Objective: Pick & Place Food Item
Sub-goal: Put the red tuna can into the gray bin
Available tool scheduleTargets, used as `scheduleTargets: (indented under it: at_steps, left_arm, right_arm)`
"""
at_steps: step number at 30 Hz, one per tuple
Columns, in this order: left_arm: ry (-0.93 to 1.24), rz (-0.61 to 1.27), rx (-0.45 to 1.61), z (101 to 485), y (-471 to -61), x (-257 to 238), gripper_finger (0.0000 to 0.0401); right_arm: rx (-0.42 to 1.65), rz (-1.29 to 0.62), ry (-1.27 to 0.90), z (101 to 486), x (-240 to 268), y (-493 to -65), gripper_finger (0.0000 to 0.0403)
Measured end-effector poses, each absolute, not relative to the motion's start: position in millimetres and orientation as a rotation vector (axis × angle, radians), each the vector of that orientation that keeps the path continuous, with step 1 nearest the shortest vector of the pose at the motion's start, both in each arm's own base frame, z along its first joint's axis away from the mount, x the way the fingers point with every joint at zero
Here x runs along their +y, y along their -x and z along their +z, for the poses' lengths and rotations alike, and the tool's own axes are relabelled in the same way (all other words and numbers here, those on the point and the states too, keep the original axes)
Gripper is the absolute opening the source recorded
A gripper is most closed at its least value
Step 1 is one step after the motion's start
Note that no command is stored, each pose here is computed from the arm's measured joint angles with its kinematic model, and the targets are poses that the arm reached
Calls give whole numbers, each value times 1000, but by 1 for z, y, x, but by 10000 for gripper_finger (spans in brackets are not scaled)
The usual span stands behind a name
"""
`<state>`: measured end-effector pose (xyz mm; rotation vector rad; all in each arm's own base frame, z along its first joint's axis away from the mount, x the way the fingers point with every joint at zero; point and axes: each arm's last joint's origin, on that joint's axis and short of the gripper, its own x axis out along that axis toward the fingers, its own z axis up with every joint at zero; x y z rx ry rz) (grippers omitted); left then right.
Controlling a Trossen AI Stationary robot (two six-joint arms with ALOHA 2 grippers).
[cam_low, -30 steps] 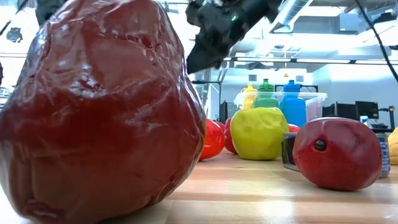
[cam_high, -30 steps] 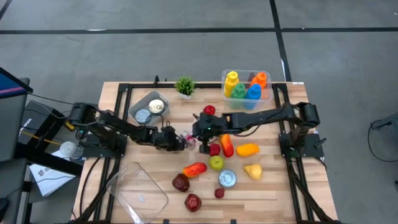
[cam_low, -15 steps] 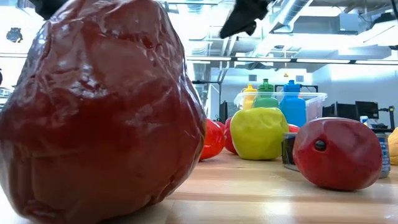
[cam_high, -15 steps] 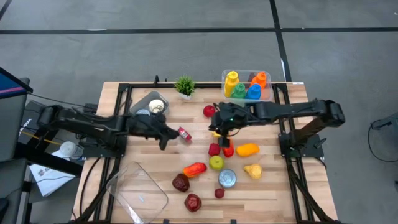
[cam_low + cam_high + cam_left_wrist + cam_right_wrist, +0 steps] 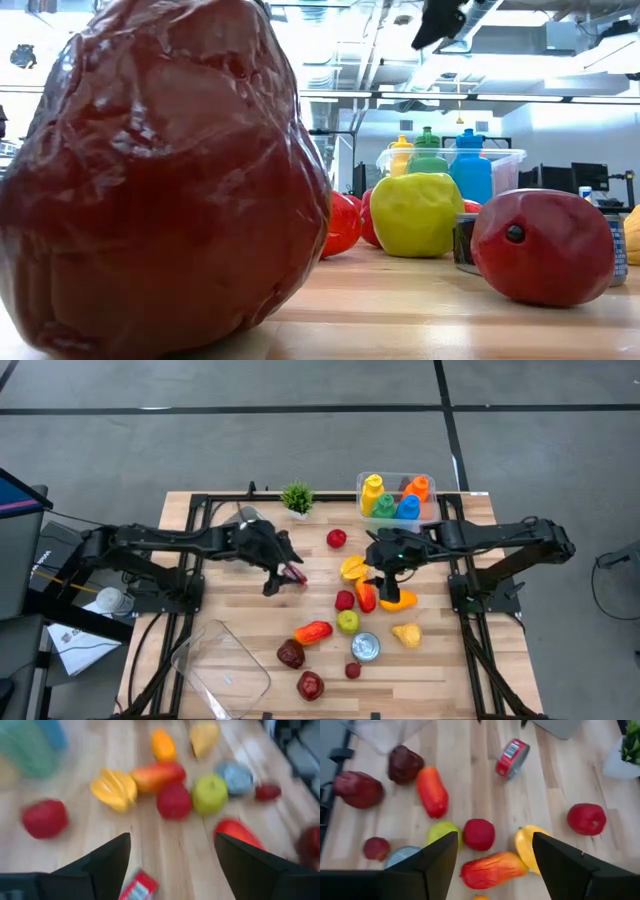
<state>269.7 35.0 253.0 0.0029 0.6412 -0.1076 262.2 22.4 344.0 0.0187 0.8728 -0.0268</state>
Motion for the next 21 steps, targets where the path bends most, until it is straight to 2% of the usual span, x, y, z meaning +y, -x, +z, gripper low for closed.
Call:
scheduleTargets:
  at_steps: [15,21]
  left_arm:
    - [-185,-254,852,186,-301,43,292]
    - [-234,-205,930,167,-306,44,288]
  right_arm:
    - [883,-25,-121,348,43,-251,254]
    - [899,-31,-139,345,48,-253,254]
